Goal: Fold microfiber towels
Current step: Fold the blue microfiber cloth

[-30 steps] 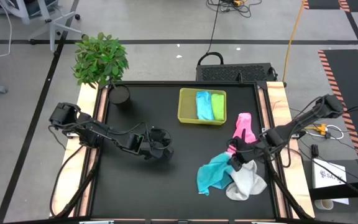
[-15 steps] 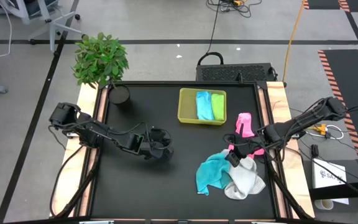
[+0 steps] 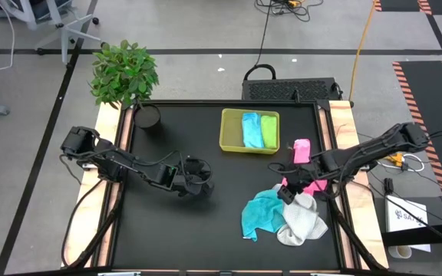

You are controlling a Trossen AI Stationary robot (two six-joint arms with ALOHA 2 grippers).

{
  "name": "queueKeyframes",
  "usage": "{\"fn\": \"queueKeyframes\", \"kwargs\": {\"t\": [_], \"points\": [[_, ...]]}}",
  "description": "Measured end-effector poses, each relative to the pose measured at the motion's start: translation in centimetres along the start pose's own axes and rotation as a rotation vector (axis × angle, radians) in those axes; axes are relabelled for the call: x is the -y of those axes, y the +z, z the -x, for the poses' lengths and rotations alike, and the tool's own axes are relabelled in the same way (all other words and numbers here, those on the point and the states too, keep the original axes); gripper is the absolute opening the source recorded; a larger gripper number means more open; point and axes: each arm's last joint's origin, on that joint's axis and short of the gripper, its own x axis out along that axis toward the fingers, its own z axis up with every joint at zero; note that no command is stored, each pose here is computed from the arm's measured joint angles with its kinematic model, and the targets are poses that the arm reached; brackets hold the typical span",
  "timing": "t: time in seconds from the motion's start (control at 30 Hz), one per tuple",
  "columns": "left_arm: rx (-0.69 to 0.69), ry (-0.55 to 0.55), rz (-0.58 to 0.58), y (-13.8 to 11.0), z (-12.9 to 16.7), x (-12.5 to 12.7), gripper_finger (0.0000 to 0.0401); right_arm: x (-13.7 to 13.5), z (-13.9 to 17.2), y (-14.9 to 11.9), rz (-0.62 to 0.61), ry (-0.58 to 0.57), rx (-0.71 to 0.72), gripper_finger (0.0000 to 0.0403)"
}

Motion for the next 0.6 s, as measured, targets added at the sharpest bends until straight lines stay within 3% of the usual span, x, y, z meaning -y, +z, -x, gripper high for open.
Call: {"fn": "queueKeyframes", "kwargs": {"t": [0.13, 0.37, 0.6], "points": [[-0.004, 0.006, -0.003, 0.0, 0.0, -0.1, 0.0035, 0.1, -1.0, 0.0, -0.002, -0.029, -0.064, 0.0109], [-0.006, 0.009, -0.003, -0.1, 0.0, -0.1, 0.0035, -0.2, -2.4, 0.7, 0.041, -0.018, -0.05, 0.0109], [-0.007, 0.009, -0.005, -0.1, 0.0, -0.1, 0.0035, 0.4, -3.3, 0.8, 0.05, -0.085, -0.085, 0.0109]]}}
